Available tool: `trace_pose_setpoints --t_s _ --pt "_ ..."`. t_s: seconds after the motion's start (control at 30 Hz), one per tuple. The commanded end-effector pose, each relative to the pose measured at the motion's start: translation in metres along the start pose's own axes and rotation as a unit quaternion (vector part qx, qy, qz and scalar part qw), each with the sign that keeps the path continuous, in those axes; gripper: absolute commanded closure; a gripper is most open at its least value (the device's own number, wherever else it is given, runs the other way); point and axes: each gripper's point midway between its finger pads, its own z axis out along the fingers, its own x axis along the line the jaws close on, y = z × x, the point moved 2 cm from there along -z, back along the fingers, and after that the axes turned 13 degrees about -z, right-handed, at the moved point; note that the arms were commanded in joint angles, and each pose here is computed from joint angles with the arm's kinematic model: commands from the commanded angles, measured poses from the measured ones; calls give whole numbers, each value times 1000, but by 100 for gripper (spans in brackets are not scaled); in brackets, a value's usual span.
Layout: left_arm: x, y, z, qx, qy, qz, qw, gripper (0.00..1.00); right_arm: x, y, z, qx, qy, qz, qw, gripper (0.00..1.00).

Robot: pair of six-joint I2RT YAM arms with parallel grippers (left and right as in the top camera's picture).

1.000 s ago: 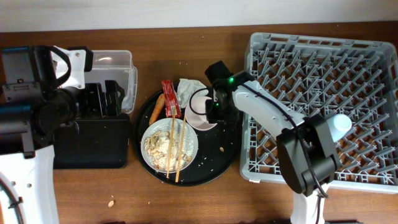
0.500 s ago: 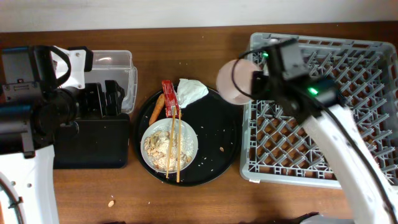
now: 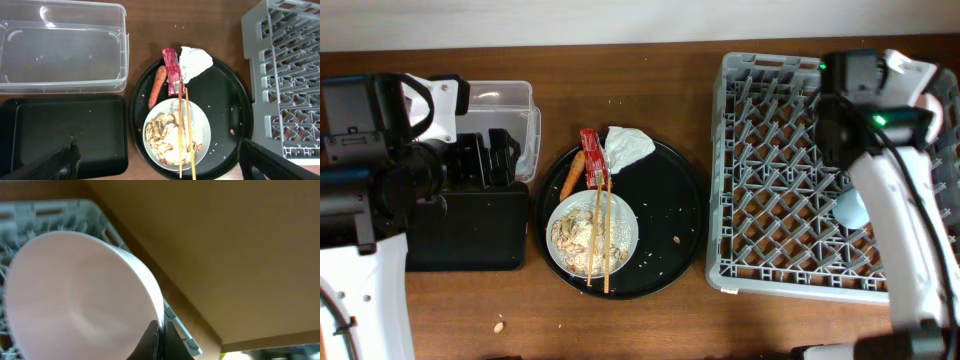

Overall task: Sort waste into correct bins and load items into the dishwasher rack
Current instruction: 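Grasp the pink bowl with the right gripper and place it in the rack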

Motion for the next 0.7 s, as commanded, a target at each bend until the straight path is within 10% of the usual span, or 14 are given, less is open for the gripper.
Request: trace_pose_setpoints --t_s 0.0,0.5,0.67 --pt "-3 1 -2 -3 -6 11 1000 1 39 -1 15 18 -19 -73 997 96" --pt "-3 1 -2 -3 -6 11 1000 1 164 -16 -20 -9 59 -212 975 96" --pt "-3 1 -2 -3 -6 11 1000 1 164 -21 -56 -28 70 -241 968 47"
